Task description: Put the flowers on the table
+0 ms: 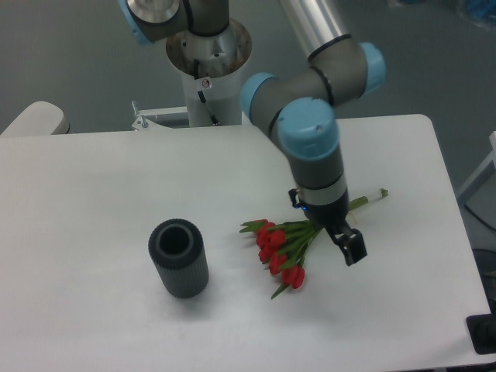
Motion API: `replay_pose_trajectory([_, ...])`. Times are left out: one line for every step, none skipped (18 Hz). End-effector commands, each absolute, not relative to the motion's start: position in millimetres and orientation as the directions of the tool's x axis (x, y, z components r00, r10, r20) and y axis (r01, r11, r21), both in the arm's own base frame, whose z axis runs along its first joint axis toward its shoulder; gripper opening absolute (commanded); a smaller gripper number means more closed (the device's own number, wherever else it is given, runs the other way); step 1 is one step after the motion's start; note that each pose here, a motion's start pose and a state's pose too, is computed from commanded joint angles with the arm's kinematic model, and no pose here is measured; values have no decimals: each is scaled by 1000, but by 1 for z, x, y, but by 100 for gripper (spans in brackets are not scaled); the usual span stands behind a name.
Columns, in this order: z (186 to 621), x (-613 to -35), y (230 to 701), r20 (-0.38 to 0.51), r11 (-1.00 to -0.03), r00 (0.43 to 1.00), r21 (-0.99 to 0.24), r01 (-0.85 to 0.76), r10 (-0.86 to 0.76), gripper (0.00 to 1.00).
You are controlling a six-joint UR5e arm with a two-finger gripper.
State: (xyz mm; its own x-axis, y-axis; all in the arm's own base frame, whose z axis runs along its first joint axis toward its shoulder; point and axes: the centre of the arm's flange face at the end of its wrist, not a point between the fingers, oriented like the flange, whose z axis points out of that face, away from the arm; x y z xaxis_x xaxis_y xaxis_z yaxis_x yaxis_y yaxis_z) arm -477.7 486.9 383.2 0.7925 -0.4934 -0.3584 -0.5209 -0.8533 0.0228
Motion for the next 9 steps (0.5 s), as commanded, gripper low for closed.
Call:
replay_pose_trajectory([390, -480, 490, -352, -851, 795, 10, -525, -495, 100])
replay_pose_trajectory([398, -484, 490, -348, -852, 798, 3, -524, -492, 100])
replay_pose_trajectory([403, -487, 491, -340, -852, 802, -6, -524, -491, 100])
replay_pose_trajectory([408, -491, 490, -338, -852, 806, -22, -522, -485, 100])
replay_pose_trajectory([414, -499, 486, -338, -854, 814, -52, -518, -473, 100])
replay_pose_trajectory([421, -502, 486, -339, -849, 817, -87, -521, -467, 100])
replay_pose_trajectory([427, -508, 483, -339, -847, 822, -117, -519, -457, 100])
replay_pose_trajectory([431, -512, 481, -335, -845, 828, -141, -516, -450, 100])
replay_pose_trajectory([435, -515, 481, -339, -841, 829, -163, -517, -444, 100])
